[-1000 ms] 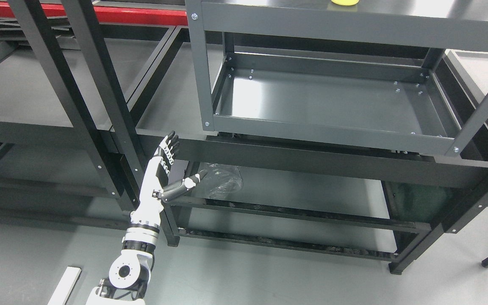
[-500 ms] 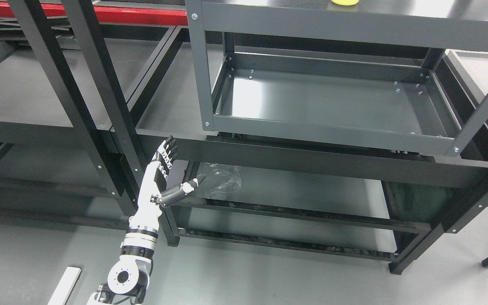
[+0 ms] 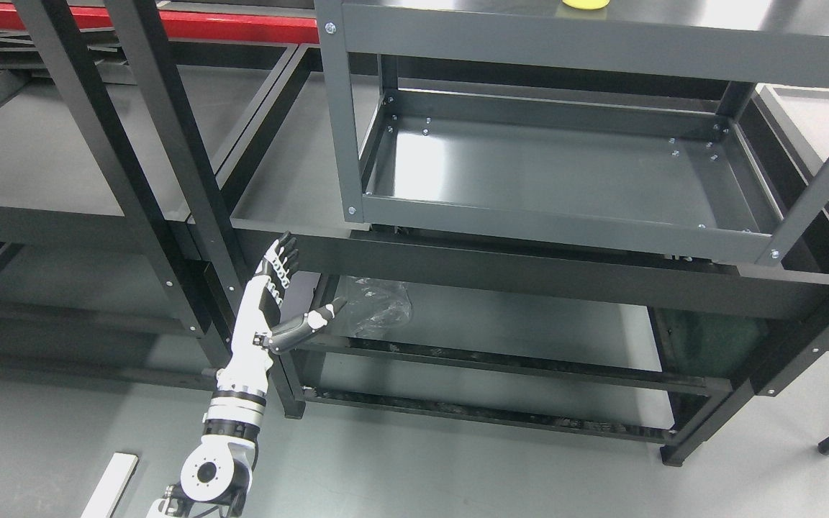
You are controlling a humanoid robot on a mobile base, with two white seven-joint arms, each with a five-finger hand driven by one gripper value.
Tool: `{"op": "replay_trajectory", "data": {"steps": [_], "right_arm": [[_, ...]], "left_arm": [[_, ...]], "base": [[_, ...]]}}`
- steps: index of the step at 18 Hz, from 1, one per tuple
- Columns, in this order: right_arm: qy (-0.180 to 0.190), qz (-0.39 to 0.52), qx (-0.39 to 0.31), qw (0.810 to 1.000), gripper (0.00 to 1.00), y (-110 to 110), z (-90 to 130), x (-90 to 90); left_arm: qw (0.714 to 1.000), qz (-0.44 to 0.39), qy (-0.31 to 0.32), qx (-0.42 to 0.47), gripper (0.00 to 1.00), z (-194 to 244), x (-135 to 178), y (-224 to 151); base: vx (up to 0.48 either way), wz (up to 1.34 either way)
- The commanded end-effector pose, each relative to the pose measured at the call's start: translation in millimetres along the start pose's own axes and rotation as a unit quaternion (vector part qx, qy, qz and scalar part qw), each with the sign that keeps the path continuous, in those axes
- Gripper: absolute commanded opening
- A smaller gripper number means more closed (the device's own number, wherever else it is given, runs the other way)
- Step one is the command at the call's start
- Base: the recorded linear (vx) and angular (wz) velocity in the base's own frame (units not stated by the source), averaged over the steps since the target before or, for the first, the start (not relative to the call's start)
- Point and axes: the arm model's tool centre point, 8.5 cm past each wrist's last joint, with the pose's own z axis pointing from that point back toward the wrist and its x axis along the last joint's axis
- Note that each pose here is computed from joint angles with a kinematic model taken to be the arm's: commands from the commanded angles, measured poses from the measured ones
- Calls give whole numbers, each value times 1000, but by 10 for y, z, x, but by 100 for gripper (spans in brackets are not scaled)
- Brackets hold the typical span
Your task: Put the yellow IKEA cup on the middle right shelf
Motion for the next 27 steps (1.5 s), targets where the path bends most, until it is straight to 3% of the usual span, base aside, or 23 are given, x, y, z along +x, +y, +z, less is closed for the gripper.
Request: {"op": "replay_trajectory", "data": {"steps": [1, 27], "right_arm": [[7, -2, -7, 1000, 99, -98, -6, -90], [7, -2, -7, 1000, 99, -98, -6, -90]], "left_arm": [[1000, -7, 0, 10, 99, 13, 6, 136], [1000, -8, -17, 13, 99, -39, 119, 165]], "base": [[0, 0], [36, -27]]}}
